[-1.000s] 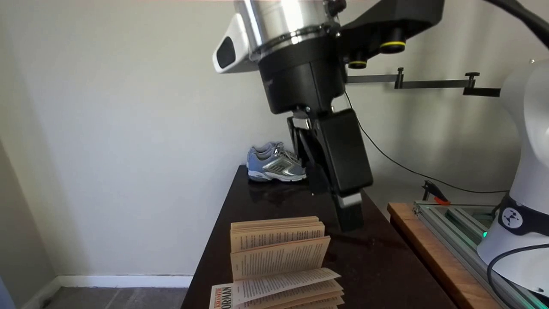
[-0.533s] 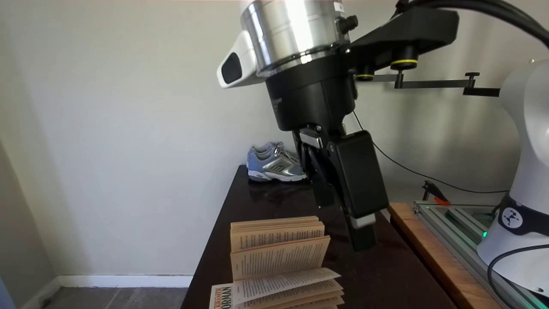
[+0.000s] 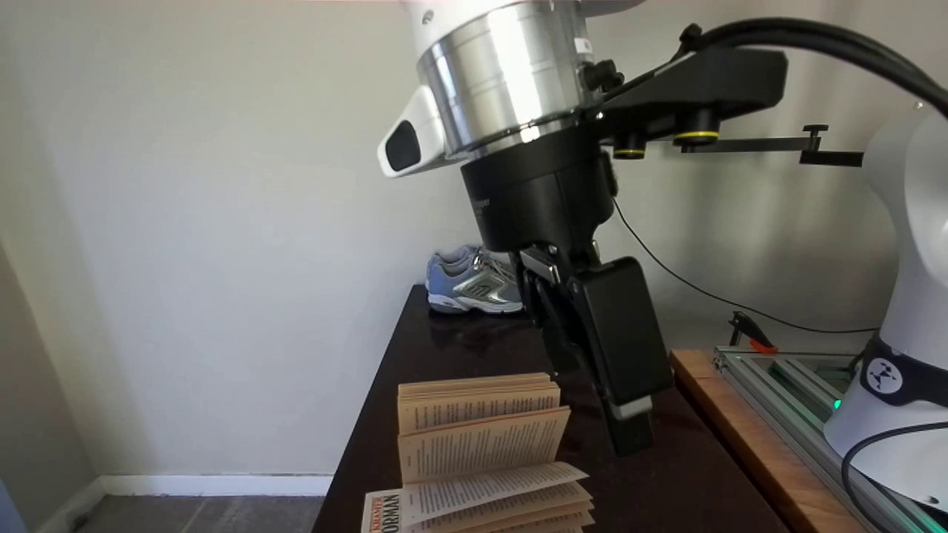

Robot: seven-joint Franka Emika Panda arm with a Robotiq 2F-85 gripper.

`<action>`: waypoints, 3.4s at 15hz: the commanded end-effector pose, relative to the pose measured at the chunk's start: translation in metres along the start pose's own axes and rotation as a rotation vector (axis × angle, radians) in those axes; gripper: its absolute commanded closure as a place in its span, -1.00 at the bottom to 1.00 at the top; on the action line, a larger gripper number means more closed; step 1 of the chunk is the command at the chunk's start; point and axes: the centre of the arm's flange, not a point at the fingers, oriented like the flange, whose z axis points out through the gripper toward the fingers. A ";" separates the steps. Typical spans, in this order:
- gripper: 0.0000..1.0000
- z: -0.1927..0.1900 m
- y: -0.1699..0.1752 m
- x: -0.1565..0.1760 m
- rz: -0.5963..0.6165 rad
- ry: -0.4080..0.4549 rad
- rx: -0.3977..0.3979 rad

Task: Close the purple book.

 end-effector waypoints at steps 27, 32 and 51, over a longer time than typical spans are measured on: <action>-1.00 0.047 0.063 0.016 -0.035 0.096 -0.295; -1.00 0.057 0.090 0.018 0.024 0.087 -0.292; -1.00 0.100 0.129 0.032 0.089 0.115 -0.214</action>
